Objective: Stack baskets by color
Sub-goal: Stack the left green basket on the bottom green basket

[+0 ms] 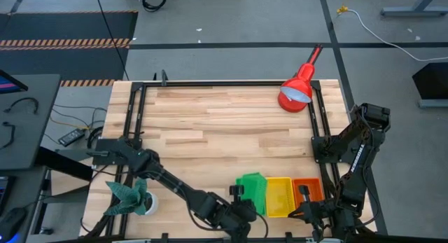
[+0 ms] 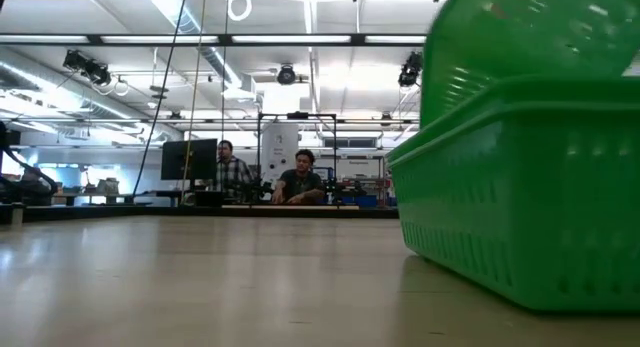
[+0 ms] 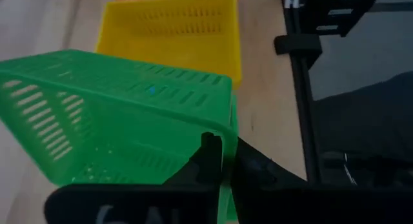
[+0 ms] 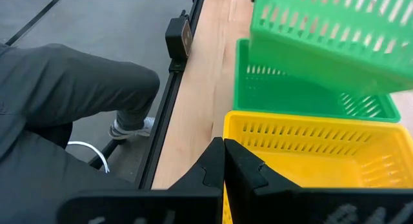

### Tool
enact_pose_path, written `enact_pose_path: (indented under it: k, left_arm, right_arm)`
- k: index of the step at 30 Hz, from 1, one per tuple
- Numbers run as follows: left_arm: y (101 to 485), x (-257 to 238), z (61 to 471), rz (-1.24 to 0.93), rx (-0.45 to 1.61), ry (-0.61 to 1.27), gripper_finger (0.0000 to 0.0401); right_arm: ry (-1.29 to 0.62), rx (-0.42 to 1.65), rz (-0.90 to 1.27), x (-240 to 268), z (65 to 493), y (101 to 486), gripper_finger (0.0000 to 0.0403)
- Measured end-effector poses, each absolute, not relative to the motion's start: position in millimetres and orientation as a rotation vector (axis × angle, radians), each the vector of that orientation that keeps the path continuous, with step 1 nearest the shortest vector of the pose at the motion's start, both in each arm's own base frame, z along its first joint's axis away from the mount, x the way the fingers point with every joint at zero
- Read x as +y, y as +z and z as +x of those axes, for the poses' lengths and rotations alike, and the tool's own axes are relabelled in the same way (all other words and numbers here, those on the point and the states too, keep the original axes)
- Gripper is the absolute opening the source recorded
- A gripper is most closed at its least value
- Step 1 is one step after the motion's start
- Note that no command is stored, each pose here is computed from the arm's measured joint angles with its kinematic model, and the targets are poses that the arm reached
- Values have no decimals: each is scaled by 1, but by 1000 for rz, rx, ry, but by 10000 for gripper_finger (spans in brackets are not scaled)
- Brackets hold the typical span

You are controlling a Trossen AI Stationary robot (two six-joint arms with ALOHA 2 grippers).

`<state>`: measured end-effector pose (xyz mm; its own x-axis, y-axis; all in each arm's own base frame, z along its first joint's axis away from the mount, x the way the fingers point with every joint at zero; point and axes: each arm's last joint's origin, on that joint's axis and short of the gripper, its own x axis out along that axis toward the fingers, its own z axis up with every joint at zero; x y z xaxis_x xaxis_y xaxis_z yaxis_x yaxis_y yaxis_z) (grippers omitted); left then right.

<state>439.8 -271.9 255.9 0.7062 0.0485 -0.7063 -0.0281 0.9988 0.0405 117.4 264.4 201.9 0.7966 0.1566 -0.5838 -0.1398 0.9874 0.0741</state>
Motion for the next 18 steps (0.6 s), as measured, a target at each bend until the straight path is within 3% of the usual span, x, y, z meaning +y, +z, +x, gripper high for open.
enact_pose_path:
  k: [13, 18]
  left_arm:
    - [255, -260, 446, -19, 797, 89, 135]
    - [257, -257, 449, -93, 770, 112, 156]
  right_arm:
    - [159, 630, 28, 264, 117, 202, 8]
    - [160, 630, 27, 264, 117, 202, 8]
